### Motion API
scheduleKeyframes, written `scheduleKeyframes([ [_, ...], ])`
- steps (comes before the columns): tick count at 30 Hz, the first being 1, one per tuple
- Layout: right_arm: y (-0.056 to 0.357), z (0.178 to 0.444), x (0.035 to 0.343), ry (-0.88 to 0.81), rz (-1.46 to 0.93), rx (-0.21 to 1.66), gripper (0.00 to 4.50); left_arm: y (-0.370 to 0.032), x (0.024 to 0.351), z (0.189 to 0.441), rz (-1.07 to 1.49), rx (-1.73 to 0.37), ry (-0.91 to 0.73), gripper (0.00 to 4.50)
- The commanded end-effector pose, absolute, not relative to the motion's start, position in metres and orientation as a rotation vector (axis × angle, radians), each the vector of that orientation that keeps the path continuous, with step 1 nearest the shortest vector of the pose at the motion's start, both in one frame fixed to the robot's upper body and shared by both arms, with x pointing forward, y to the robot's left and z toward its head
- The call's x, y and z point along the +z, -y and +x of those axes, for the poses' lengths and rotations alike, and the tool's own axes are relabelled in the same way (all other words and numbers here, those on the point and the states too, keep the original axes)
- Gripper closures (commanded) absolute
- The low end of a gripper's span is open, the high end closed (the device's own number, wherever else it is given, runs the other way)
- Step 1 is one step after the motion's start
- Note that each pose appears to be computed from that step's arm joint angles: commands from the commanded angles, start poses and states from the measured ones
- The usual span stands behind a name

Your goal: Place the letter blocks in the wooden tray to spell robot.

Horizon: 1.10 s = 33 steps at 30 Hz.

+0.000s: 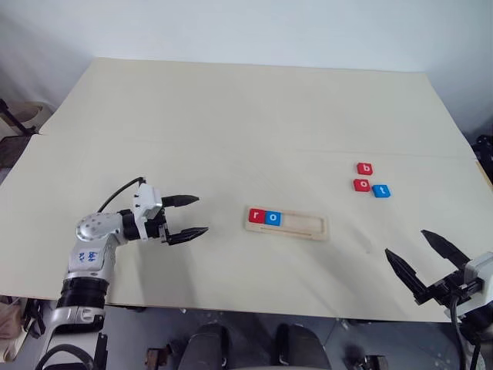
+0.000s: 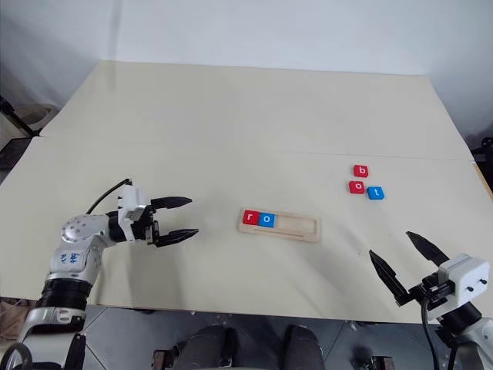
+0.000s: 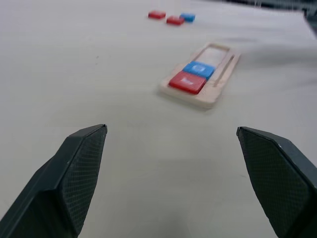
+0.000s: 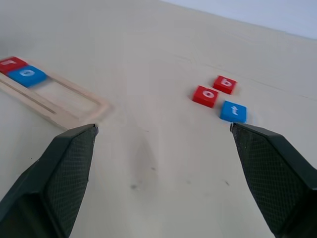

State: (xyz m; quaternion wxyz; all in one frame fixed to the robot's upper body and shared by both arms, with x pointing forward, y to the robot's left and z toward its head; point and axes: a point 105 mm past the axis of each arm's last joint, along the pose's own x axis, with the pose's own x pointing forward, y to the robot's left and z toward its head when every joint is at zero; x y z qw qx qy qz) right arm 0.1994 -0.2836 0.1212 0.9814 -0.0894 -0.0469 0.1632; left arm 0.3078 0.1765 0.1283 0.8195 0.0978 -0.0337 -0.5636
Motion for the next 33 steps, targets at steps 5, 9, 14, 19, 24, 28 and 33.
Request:
scheduleKeyframes([
  [5, 0.289, 0.213, 0.131, 0.158, -0.200, 0.295, 0.00, -0.167, 0.147, 0.289, 0.182, -1.268, 0.160, 0.05],
  [9, 0.283, 0.244, 0.140, 0.132, -0.186, 0.331, 0.00, -0.164, 0.154, 0.289, 0.176, -1.251, 0.194, 0.05],
  [14, 0.285, 0.296, 0.151, 0.007, -0.154, 0.280, 0.00, -0.157, 0.156, 0.287, 0.176, -1.230, 0.214, 0.05],
  [19, 0.290, 0.337, 0.154, -0.135, -0.170, 0.191, 0.00, -0.151, 0.152, 0.282, 0.170, -1.219, 0.215, 0.05],
  [24, 0.293, 0.361, 0.160, -0.221, -0.129, 0.106, 0.00, -0.146, 0.151, 0.278, 0.167, -1.209, 0.222, 0.05],
  [28, 0.289, 0.366, 0.163, -0.262, -0.142, 0.096, 0.00, -0.145, 0.154, 0.279, 0.167, -1.199, 0.234, 0.05],
  [33, 0.279, 0.364, 0.164, -0.287, -0.139, 0.134, 0.00, -0.144, 0.156, 0.278, 0.164, -1.201, 0.245, 0.05],
])
